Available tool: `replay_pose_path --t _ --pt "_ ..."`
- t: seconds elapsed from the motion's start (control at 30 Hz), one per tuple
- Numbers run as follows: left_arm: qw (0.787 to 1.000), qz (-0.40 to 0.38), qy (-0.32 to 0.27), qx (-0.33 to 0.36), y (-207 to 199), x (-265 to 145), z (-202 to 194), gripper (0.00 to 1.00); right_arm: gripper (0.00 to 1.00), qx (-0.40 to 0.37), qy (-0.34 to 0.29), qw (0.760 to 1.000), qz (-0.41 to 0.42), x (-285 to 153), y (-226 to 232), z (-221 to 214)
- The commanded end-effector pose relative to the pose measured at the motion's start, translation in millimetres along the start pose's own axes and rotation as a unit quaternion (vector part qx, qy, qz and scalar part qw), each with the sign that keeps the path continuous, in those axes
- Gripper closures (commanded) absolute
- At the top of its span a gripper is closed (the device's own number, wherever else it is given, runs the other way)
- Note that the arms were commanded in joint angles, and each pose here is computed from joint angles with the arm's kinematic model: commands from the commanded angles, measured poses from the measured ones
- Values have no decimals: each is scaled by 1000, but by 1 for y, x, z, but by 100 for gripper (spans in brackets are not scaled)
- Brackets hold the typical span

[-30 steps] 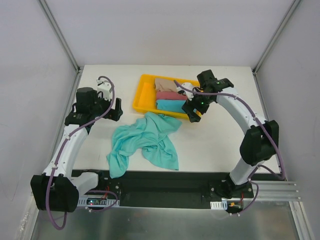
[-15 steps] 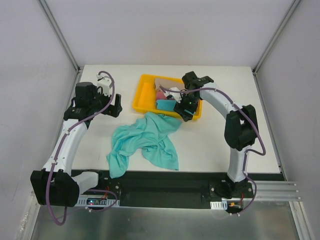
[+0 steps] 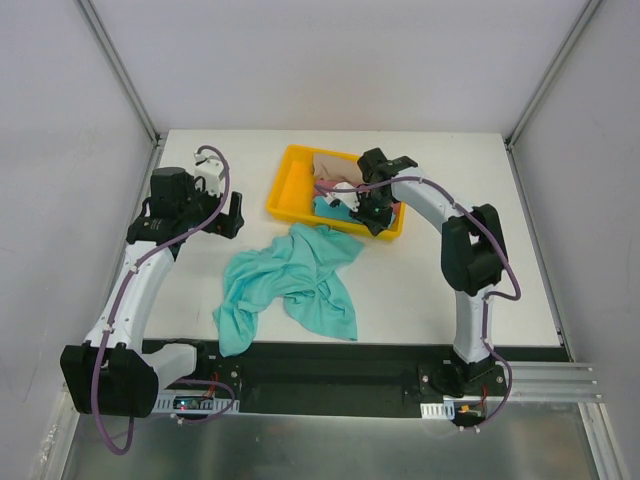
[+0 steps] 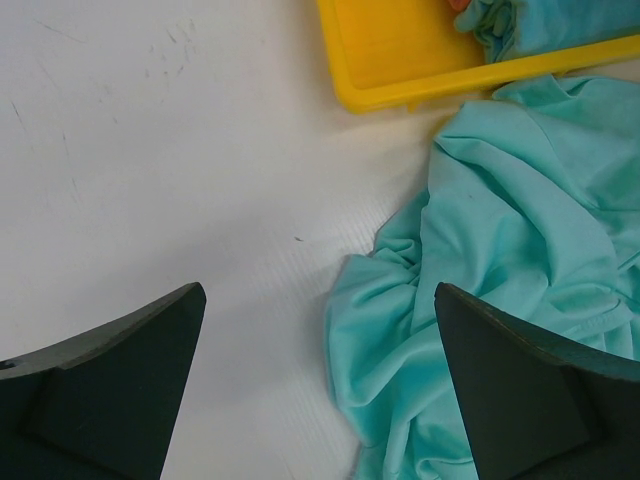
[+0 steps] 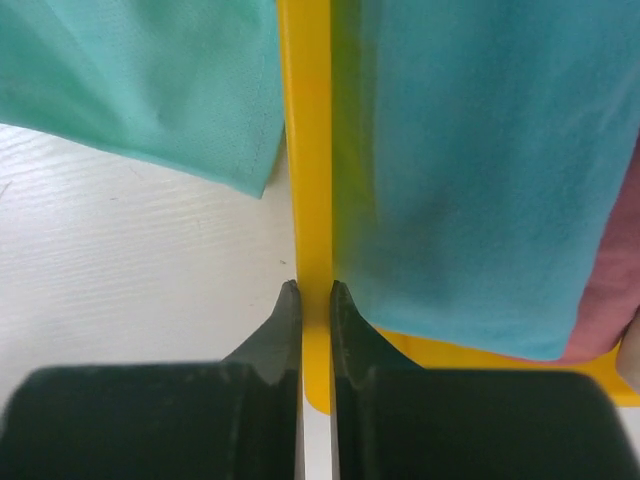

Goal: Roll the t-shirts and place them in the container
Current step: Move the bin to the corner of the board.

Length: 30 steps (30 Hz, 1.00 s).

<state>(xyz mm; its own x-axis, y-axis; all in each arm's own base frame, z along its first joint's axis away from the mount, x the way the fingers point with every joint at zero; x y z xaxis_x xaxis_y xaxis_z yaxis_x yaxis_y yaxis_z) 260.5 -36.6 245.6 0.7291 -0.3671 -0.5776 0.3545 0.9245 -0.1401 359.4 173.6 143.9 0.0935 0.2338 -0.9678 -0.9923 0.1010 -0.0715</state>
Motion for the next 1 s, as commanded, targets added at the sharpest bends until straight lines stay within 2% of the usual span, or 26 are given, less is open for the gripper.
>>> replay_pose_path --t 0.0,0.07,0.13,0.43,0.47,0.5,0.63,0.8,0.97 --pt "1000 -4 -2 13 0 -1 5 1 99 -4 37 999 -30 -2 -27 -28" --pt "1000 0 2 17 1 0 4 1 99 9 46 998 -43 -8 -41 -49" --pt "1000 1 6 19 2 1 1 1 99 -12 48 998 -47 -14 -51 -65" --pt "997 13 46 59 9 1 -6 2 99 -51 107 991 -66 -46 -114 -186" --pt "996 16 59 64 11 3 -13 2 99 -82 112 988 -61 -46 -121 -196" --pt "995 15 71 72 13 4 -19 3 99 -88 140 984 -61 -49 -125 -216" --pt "987 21 102 119 19 7 -40 1 99 -138 176 972 -76 -53 -147 -262" --pt "987 24 96 129 19 2 -35 1 99 -207 208 952 -82 -64 -177 -298" --pt "987 31 92 127 20 1 -29 1 99 -216 241 942 -87 -73 -190 -331"
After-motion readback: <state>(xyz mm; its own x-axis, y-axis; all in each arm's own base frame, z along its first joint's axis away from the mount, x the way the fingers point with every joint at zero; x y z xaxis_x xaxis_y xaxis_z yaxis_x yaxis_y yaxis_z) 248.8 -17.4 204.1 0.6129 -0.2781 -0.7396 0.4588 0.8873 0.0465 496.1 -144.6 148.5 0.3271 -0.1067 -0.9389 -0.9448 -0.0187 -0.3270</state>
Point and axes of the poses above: each gripper's point midway between its finger pads, its own x axis out along the fingers, its own y axis along the line the jaws close on, z = x × y, the point moved 8 cm from there along -x, back along the fingers, and after that the axes turned 6 degrees about -x, right-handed, at the moved point
